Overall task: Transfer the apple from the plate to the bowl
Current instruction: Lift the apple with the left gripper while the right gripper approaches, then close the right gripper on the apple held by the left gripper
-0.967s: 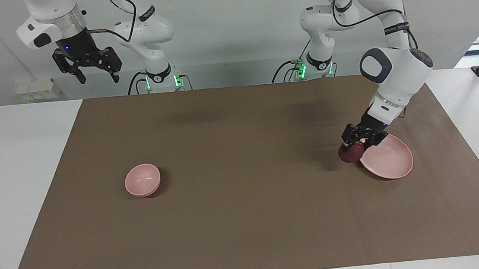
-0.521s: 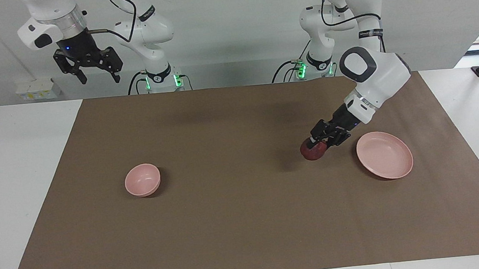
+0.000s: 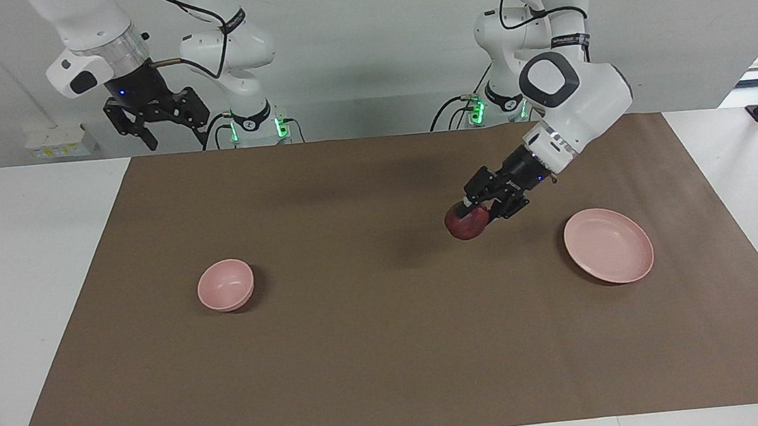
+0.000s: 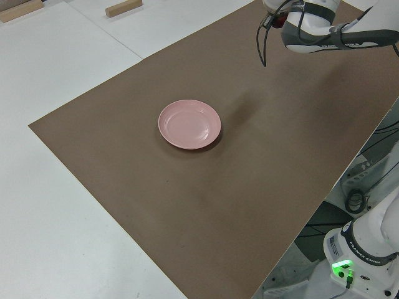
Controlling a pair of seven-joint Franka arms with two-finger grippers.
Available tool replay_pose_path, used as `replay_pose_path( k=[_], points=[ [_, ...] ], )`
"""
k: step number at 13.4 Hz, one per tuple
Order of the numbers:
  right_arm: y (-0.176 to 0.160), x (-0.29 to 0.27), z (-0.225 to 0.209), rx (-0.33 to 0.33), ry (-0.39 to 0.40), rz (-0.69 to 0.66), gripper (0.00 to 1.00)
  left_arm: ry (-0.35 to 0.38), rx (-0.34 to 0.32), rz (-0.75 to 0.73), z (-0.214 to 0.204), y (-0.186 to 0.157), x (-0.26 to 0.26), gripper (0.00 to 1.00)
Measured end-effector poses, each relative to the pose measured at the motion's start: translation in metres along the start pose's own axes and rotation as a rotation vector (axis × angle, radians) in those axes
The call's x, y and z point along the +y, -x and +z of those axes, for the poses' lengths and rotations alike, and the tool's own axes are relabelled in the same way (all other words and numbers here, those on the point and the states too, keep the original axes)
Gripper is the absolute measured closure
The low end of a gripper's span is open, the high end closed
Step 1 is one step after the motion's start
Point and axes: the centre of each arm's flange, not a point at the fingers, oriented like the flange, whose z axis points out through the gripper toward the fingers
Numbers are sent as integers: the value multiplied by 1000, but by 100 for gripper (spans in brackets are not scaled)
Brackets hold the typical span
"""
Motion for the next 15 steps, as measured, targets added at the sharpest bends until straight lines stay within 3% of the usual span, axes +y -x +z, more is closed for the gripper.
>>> replay_pose_path(
  k=[5,10,15],
  points=[
    [-27,-22,48,-107,-259,337,0,99,1,-46,11,15,29,31],
    [-48,-37,83,-266,-494,586,0,98,54,-27,25,29,53,31],
    [-53,-97,130,-415,-577,751,0,102,58,-37,24,32,61,31]
  ],
)
